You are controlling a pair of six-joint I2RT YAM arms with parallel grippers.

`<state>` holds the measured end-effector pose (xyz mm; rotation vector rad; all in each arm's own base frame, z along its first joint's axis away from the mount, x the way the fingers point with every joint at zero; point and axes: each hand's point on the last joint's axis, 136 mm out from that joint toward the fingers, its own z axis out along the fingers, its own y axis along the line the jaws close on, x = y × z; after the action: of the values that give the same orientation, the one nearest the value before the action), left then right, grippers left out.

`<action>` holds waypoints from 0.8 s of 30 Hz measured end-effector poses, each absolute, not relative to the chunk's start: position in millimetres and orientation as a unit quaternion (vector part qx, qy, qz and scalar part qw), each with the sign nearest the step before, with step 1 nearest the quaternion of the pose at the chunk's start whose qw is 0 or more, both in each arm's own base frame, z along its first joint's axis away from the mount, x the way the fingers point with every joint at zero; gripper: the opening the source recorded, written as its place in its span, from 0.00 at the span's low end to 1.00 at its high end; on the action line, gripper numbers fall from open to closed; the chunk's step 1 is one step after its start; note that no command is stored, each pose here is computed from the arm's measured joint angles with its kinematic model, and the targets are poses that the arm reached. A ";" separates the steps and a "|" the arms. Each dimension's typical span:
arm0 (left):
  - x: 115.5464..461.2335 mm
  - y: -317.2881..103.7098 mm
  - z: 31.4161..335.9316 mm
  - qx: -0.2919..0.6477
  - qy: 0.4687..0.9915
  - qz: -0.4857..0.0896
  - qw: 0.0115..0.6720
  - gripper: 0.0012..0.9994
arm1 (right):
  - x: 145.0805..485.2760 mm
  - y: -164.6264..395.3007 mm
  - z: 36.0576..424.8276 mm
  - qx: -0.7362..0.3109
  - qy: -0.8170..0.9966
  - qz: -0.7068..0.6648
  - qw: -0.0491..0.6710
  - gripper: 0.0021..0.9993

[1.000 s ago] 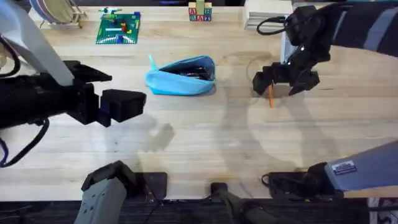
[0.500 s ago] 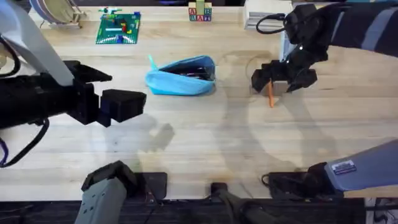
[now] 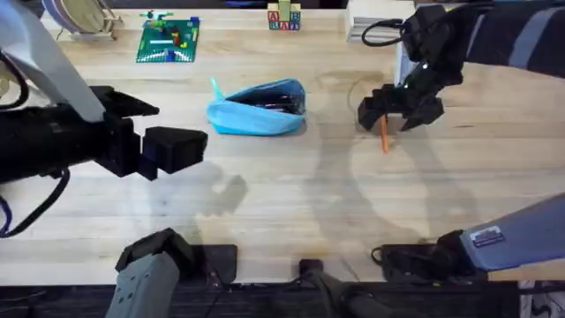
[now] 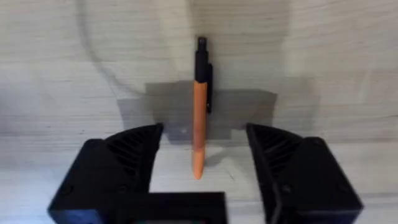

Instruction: Unzip the bag, pick up the pens from the table one at a time and place them inside, then zip the bag closed.

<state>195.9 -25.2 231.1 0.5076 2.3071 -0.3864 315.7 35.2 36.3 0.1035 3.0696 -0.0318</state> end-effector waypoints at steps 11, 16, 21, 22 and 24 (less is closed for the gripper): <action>195.9 -25.2 231.1 0.197 0.897 -0.150 0.365 0.99 | 317.9 36.1 37.3 0.038 0.999 -0.008 0.039 0.04; 196.0 -25.2 231.1 0.197 0.897 -0.150 0.365 0.99 | 317.6 36.1 37.4 0.037 0.999 -0.008 0.038 0.03; 196.0 -25.1 231.2 0.198 0.897 -0.150 0.366 0.99 | 310.2 34.8 40.6 0.038 0.999 -0.012 0.019 0.03; 196.0 -25.1 231.2 0.198 0.897 -0.150 0.366 0.99 | 308.9 34.6 42.8 0.038 0.999 -0.013 0.015 0.03; 196.0 -25.1 231.2 0.198 0.897 -0.150 0.366 0.99 | 313.4 35.2 52.4 0.037 0.999 -0.013 0.018 0.03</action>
<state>196.0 -25.1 231.2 0.5079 2.3066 -0.3858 313.4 35.2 52.4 0.1162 3.1038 -0.0389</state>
